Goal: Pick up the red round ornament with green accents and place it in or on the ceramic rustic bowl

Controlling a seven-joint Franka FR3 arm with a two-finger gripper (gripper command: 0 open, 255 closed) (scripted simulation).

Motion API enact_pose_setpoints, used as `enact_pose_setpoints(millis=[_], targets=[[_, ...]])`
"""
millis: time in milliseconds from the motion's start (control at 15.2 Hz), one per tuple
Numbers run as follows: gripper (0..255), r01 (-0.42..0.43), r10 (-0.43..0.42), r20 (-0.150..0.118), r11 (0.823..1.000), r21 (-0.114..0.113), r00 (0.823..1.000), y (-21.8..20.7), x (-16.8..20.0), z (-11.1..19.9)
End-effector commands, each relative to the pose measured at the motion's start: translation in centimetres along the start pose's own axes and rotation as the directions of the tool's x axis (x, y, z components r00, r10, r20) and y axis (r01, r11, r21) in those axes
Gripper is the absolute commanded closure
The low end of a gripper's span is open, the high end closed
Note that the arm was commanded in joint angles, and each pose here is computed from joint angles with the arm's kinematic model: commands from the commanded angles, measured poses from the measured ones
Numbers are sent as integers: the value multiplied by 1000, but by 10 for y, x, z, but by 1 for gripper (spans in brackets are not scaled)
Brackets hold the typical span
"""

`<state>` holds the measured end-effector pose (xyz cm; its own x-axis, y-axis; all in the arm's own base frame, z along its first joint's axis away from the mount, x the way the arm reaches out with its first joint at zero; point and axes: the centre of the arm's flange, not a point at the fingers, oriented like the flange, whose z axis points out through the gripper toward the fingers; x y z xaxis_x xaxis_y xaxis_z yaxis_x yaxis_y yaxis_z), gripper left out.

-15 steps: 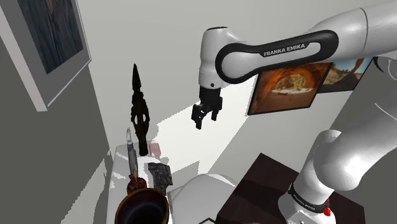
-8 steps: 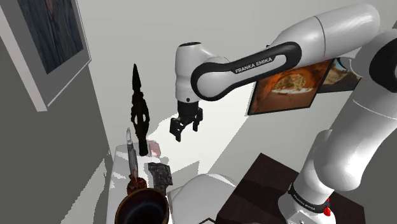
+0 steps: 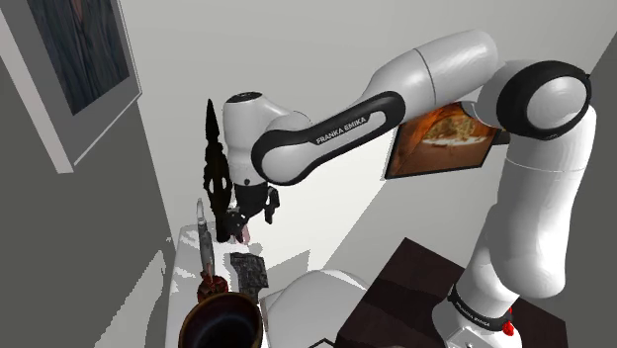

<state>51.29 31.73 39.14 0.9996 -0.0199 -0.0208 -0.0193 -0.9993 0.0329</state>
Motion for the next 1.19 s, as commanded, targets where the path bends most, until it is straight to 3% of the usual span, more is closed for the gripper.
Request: enact_pose_setpoints(millis=[0,660,1122], targets=[[0,5,-5,-2,1000,-5,1000,-21,12,15],[0,34,-34,-8,999,-28,999,-122,69,80],[0,34,-34,-8,999,-28,999,-121,69,117]])
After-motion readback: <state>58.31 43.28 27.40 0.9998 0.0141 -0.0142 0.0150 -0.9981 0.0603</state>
